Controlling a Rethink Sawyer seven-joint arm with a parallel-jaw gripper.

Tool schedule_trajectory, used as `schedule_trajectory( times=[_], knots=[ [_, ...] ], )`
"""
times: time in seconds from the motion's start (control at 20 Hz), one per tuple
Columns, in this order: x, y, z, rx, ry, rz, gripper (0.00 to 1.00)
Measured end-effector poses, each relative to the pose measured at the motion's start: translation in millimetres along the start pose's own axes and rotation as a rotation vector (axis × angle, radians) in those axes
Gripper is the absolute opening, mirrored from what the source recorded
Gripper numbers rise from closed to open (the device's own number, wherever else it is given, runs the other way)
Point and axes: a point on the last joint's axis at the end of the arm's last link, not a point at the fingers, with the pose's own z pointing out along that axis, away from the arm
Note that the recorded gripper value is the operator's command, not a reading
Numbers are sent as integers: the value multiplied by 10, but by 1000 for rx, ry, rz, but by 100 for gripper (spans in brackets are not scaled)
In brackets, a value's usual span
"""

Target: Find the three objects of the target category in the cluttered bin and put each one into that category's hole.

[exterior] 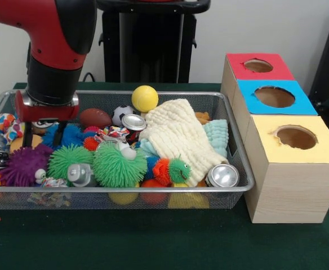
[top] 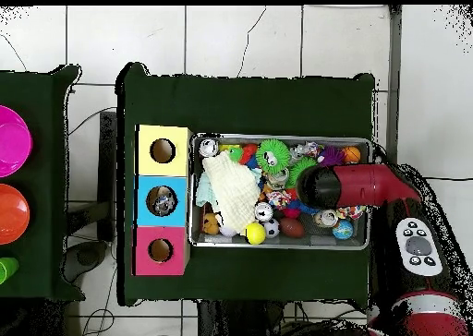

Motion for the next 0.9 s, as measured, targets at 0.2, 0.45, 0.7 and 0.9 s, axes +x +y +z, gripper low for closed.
schedule_trajectory(
  times=[0.2, 0.45, 0.7, 0.9],
  knots=[
    [53, 5, -4, 5, 24, -5, 100],
    [110, 18, -18, 2, 62, -9, 100],
    [202, 10, -50, -5, 129, -11, 100],
    [290, -62, -53, -1, 159, 0, 100]
  ],
)
